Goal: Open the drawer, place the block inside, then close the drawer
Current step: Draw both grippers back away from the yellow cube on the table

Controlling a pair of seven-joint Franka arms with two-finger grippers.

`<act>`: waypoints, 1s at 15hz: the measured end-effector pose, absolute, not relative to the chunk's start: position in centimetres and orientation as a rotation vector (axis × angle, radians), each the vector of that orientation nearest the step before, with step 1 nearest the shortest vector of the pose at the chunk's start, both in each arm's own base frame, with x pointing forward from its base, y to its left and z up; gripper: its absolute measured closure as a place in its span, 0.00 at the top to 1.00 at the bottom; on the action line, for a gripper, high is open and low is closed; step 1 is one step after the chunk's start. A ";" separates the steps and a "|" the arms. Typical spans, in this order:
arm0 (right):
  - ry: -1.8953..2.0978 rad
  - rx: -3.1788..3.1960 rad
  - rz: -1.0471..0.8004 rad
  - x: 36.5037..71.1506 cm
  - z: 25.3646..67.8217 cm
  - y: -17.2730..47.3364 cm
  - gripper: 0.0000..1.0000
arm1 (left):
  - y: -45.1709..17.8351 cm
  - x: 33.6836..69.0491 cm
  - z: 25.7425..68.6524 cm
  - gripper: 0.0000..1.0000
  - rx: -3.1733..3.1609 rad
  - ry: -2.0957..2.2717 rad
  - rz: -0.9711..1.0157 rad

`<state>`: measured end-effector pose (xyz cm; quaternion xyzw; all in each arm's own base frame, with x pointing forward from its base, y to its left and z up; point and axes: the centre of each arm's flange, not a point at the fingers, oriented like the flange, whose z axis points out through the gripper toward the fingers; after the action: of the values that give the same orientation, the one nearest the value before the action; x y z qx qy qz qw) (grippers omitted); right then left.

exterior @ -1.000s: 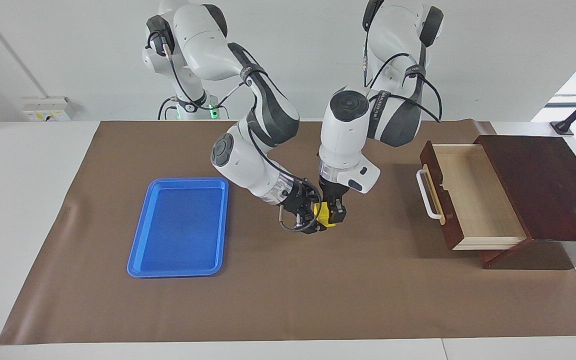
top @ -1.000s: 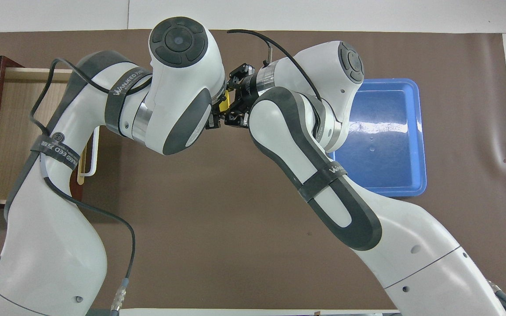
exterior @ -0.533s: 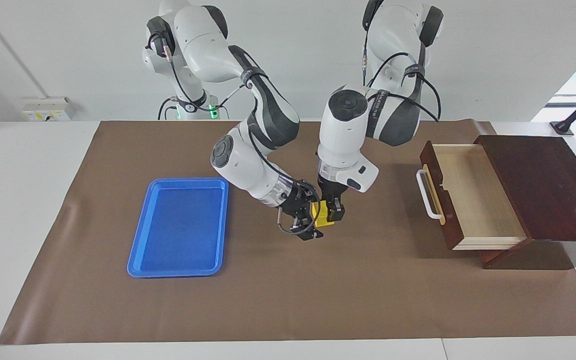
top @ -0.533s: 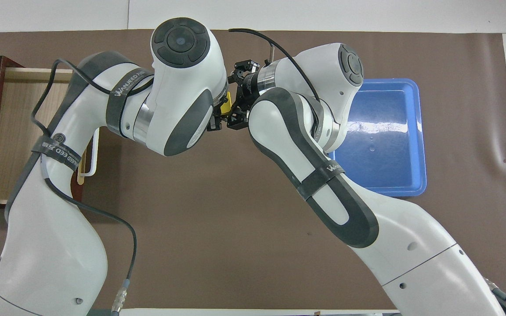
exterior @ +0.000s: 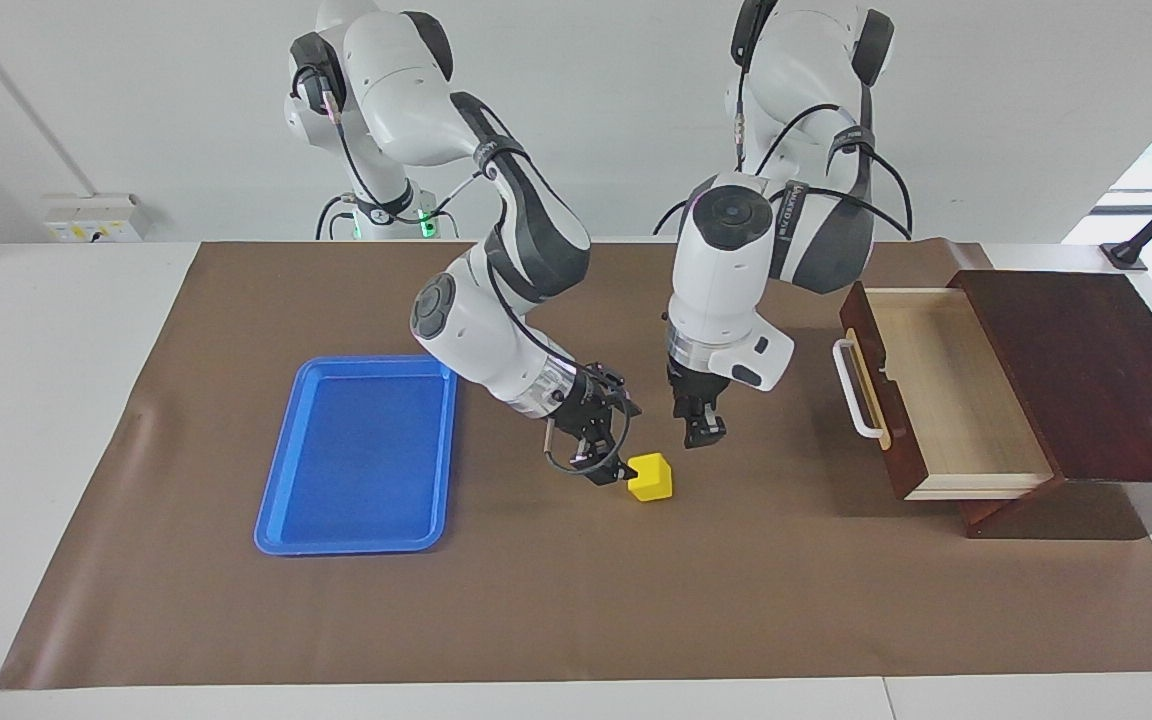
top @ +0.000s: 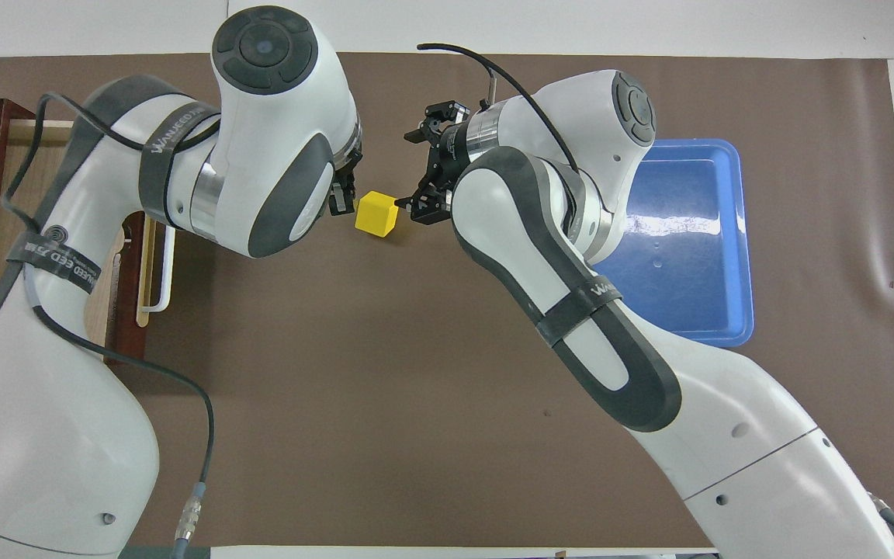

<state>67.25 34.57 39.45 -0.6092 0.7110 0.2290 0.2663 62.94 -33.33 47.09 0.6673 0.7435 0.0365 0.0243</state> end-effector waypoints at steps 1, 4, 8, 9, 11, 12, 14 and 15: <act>1.921 -1.644 0.618 67.3 39.5 34.5 1.00 | -33.2 63.0 47.2 0.32 2.062 2.302 0.113; 1.931 -1.644 0.629 67.5 39.4 33.8 1.00 | -33.3 62.9 47.2 0.09 2.066 2.300 0.110; 1.937 -1.639 0.633 67.8 39.5 33.1 1.00 | -33.4 62.8 47.2 0.01 2.066 2.300 0.110; 1.936 -1.640 0.634 67.8 39.5 33.1 1.00 | -33.4 62.8 47.3 0.01 2.066 2.299 0.110; 1.936 -1.640 0.635 67.7 39.5 33.1 1.00 | -33.4 62.8 47.3 0.01 2.066 2.299 0.110; 1.936 -1.641 0.635 67.7 39.5 33.1 1.00 | -33.4 62.8 47.3 0.01 2.065 2.298 0.110; 1.936 -1.640 0.635 67.7 39.5 33.1 1.00 | -33.4 62.8 47.4 0.01 2.066 2.297 0.110; 1.936 -1.641 0.635 67.7 39.5 33.1 1.00 | -33.4 62.8 47.5 0.01 2.065 2.295 0.110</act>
<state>67.73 33.14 39.55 -0.6057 0.7146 0.2344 0.2600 62.76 -33.44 47.53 0.6683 0.7426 0.0358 0.0262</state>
